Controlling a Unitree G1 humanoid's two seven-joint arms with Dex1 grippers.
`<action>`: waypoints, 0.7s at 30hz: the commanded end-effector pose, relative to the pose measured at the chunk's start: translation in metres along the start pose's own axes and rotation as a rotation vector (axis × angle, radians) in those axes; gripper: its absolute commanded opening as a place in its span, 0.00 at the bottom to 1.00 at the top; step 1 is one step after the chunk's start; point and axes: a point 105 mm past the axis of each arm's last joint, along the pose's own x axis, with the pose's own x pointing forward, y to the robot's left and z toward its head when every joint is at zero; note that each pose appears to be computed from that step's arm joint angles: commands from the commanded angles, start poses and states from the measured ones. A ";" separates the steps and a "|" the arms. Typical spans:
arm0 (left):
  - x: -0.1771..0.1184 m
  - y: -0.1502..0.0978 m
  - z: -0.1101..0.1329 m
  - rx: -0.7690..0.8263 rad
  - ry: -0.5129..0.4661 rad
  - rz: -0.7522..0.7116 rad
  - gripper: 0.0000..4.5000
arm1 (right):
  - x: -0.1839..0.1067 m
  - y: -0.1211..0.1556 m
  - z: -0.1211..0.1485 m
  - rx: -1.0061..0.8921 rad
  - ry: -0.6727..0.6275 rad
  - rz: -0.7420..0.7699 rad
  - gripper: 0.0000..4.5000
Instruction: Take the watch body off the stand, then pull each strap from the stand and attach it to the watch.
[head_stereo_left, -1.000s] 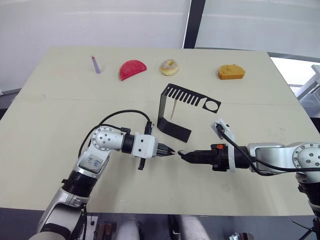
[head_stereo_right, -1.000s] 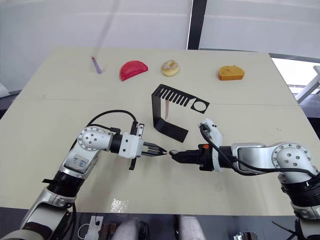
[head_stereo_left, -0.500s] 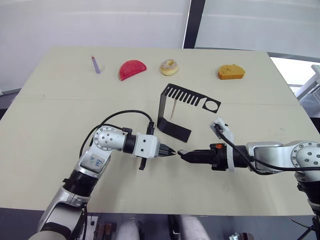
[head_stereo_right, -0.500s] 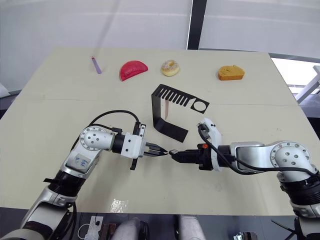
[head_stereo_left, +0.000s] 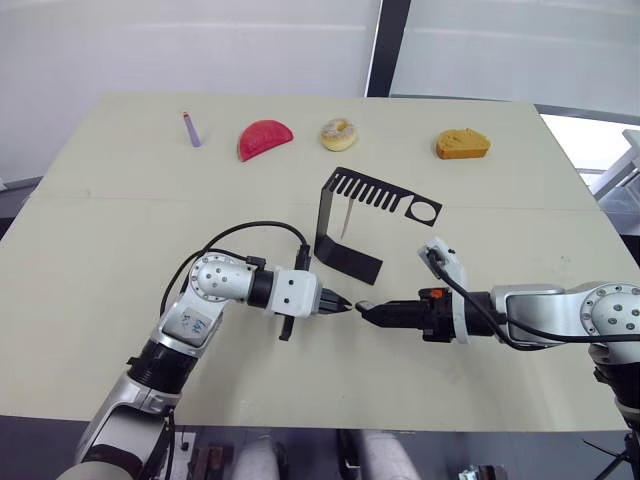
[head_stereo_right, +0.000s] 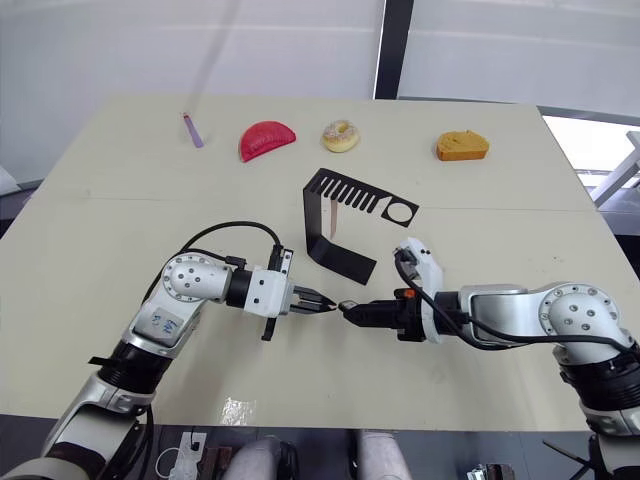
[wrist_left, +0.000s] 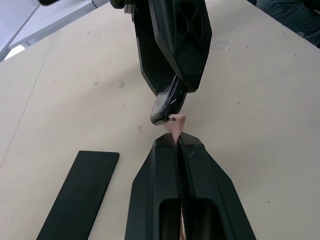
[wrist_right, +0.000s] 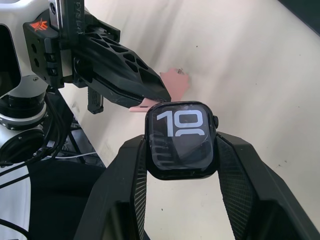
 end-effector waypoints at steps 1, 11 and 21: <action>0.008 0.006 0.018 0.057 -0.060 0.021 0.00 | 0.006 0.026 -0.005 -0.055 0.029 0.102 0.33; 0.009 0.007 0.017 0.056 -0.056 0.024 0.00 | 0.006 0.029 -0.003 -0.058 0.025 0.111 0.33; 0.010 0.008 0.016 0.057 -0.055 0.029 0.00 | 0.006 0.032 -0.003 -0.065 0.029 0.125 0.33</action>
